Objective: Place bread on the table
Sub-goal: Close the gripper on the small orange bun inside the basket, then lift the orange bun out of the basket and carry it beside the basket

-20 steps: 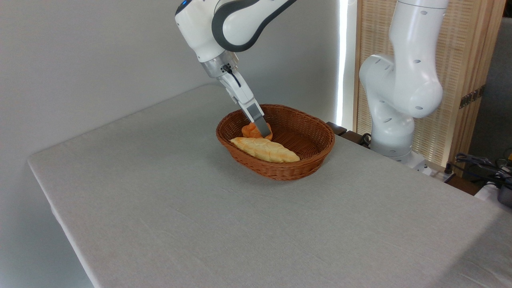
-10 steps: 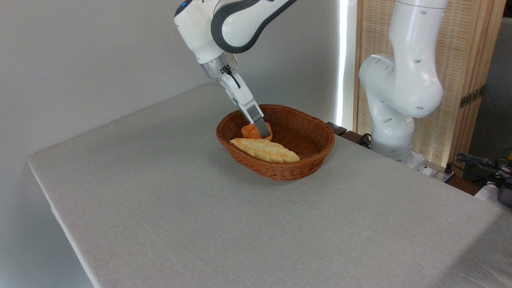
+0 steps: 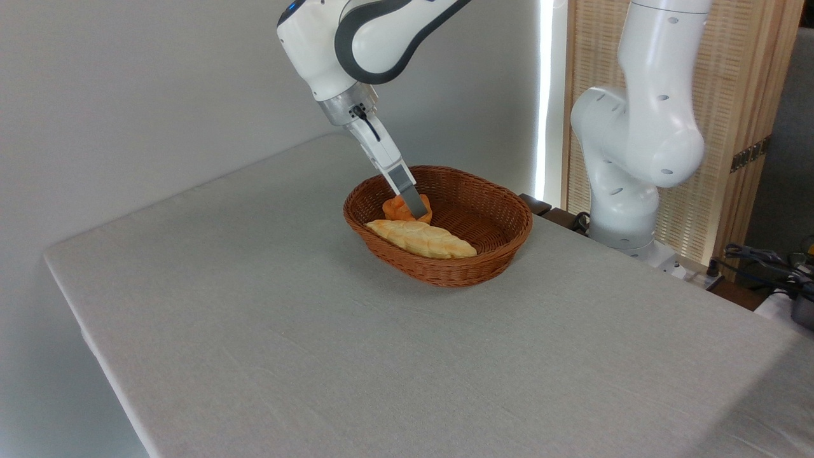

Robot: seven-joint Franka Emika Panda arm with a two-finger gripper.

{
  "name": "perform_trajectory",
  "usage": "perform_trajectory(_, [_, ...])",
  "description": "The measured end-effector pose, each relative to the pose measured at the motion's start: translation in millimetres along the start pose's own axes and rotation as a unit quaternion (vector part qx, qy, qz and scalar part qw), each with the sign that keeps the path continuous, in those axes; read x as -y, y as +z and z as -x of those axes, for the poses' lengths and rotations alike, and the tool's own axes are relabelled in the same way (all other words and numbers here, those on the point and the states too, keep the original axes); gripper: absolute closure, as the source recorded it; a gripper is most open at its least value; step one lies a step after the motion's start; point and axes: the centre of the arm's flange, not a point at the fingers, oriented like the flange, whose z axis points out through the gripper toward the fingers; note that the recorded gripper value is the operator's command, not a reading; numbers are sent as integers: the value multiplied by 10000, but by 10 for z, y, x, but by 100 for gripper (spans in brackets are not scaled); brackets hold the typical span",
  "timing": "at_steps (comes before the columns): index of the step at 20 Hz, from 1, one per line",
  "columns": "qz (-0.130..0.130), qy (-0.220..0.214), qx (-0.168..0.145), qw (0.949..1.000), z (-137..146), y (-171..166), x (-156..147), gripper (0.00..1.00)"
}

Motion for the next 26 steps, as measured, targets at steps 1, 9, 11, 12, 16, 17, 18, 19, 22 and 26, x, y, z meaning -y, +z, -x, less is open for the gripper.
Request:
perform_trajectory(1, [-4,1,-4,10000,0,-5,-1,55])
perform_trajectory(9, [-14,6,-7,10000,7,-20,-13,55])
perform_trajectory(11, [-9,6,4,10000,12,-21,-17,54])
perform_trajectory(12, [-9,6,7,10000,16,-24,-19,54])
perform_trajectory(16, [26,14,85,10000,71,-186,-69,50])
perform_trajectory(17, [16,15,67,10000,89,-283,-84,50])
perform_trajectory(18, [-7,4,10,10000,108,-382,-83,50])
perform_trajectory(19, [-30,-32,-78,10000,140,-496,-57,50])
perform_trajectory(22, [-91,-225,-435,9988,270,-824,117,50])
perform_trajectory(26, [-341,-479,-979,9935,419,-1172,428,50])
